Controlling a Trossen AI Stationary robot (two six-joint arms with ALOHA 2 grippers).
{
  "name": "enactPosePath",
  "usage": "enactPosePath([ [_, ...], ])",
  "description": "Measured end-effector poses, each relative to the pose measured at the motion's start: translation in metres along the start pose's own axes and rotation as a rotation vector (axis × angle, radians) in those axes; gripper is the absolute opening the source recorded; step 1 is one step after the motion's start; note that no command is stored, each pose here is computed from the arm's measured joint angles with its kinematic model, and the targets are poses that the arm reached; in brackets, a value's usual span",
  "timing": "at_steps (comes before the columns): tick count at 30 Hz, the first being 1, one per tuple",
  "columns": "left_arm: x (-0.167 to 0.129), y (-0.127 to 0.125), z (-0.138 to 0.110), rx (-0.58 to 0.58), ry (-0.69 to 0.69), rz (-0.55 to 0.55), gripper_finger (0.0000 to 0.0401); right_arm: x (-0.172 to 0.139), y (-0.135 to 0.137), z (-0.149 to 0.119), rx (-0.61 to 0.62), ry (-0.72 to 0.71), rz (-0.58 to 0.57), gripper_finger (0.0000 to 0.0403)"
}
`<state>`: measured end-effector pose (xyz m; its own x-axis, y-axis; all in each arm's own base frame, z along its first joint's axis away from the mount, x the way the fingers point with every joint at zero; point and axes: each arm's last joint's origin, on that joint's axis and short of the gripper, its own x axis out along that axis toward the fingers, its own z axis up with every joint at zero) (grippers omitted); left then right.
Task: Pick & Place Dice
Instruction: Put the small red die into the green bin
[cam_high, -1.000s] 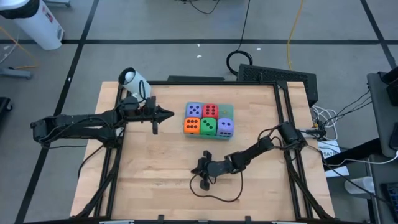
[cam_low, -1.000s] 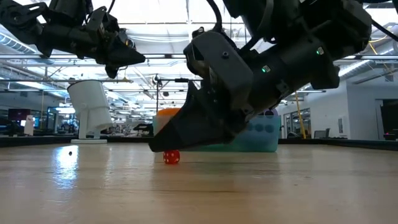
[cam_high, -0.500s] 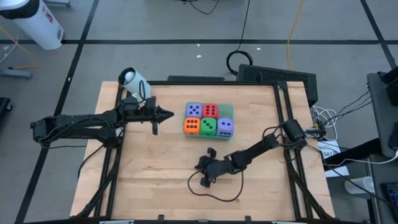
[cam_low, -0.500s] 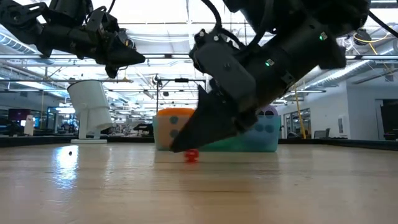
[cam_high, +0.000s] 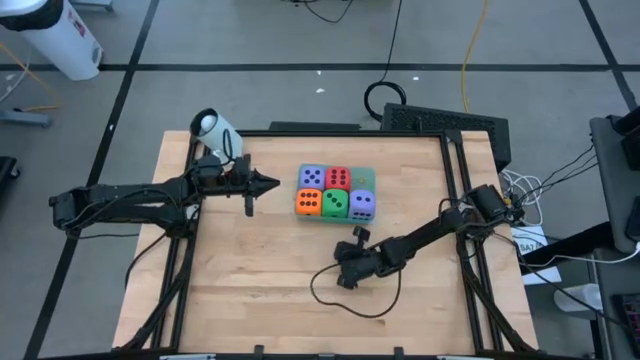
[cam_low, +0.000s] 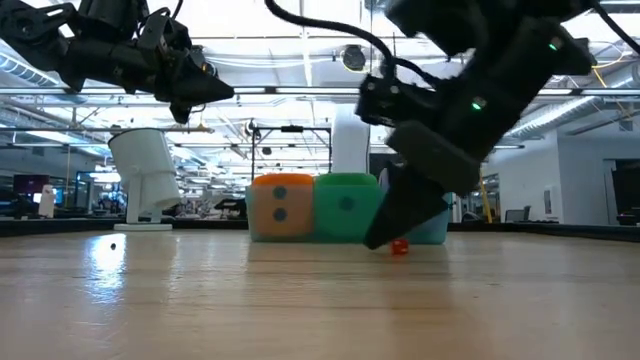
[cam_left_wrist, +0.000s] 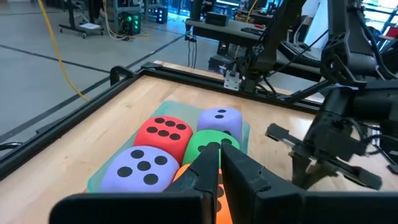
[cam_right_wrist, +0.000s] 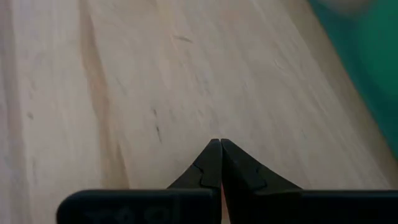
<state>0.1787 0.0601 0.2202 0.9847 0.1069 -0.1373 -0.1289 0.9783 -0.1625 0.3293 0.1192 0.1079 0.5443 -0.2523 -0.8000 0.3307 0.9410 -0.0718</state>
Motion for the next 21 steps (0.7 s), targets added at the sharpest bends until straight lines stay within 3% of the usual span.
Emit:
enactPosePath([
  [15, 0.000, 0.000, 0.000, 0.023, -0.002, 0.000, 0.0026, -0.060, -0.068, -0.067, 0.156, -0.078, -0.001, 0.0000],
  [21, 0.000, 0.000, 0.001, 0.030, -0.006, 0.002, 0.0026, -0.071, -0.076, -0.067, 0.156, -0.206, 0.095, 0.0000],
])
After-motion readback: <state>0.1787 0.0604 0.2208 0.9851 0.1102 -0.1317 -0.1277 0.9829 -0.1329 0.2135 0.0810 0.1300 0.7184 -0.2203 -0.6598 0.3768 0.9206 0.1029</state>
